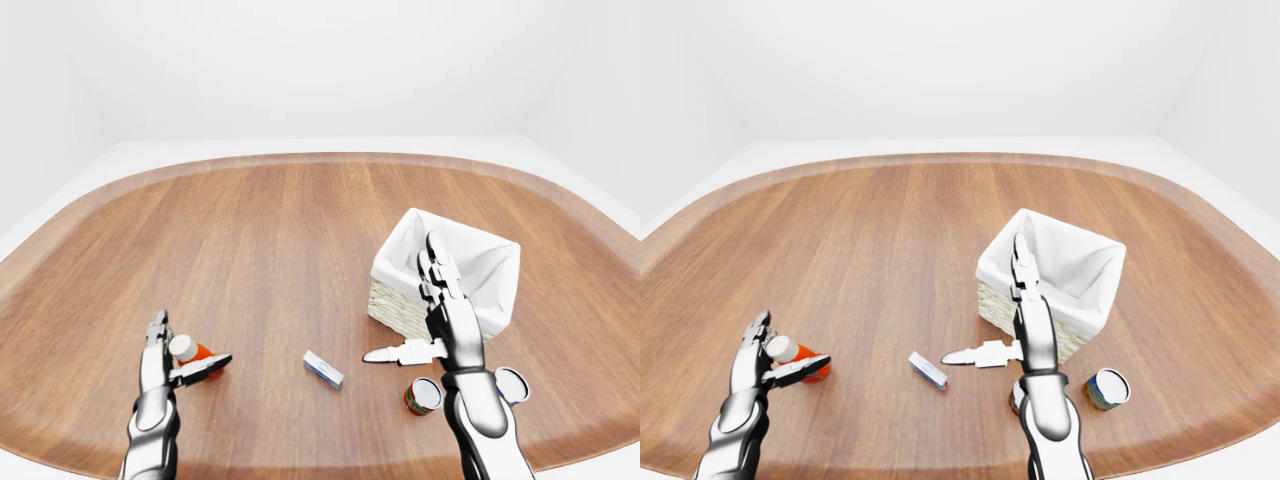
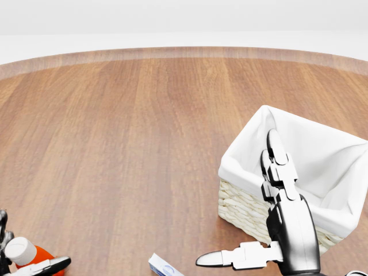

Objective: Pick up the ketchup, and put it in the basket.

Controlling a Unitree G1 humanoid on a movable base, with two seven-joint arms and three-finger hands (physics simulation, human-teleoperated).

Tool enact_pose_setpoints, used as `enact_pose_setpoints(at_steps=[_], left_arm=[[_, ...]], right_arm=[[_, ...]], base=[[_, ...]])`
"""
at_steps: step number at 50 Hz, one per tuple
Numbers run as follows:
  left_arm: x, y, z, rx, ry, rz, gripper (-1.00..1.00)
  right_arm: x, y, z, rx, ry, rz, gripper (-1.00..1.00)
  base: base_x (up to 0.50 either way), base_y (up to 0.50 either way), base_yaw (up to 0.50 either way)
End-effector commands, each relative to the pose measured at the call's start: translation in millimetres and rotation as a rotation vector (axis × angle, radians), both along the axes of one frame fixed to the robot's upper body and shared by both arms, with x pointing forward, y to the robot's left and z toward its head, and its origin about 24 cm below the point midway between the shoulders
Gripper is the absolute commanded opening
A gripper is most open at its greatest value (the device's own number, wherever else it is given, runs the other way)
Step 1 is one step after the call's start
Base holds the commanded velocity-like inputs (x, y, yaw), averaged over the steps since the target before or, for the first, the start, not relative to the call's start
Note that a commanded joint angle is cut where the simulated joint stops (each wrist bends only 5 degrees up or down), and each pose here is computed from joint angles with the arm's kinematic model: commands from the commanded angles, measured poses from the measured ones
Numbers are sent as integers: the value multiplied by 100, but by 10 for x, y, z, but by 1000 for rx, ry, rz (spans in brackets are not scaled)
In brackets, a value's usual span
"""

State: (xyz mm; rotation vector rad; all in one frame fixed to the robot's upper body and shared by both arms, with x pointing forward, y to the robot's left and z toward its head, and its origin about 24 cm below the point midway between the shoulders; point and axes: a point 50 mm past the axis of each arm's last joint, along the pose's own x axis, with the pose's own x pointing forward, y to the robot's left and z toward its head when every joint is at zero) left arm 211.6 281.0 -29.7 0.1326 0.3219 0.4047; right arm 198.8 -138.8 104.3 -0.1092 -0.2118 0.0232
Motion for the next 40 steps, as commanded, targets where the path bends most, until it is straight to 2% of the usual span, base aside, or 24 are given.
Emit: enact_pose_setpoints(at_steps=[1,2,19,26,29,34,40], left_arm=[[33,-36,-76,-9,37,-10,-85],[29,-54,-103,-4,52,-20,-100],[16,-61,-147,-11,72,-18,-100],[55,-93,-86,2,43,-32,-100],[85,-126,-5,12,4,-47,-100],[146,-238,297,36,-139,-94,-100],[162,-353,554,54,-255,-140,-100]], right_arm=[[-5,2,7,0,-3,1,100],[-4,-1,3,0,-1,0,100],[-14,4,1,1,1,3,100],[-11,11,2,0,0,6,100],[-9,11,3,1,-1,6,100],[-1,22,-11,0,5,11,100],[5,18,-7,5,3,6,100]], base=[[0,0,0],[0,0,0],[0,0,0],[0,0,0],[0,0,0],[0,0,0],[0,0,0]])
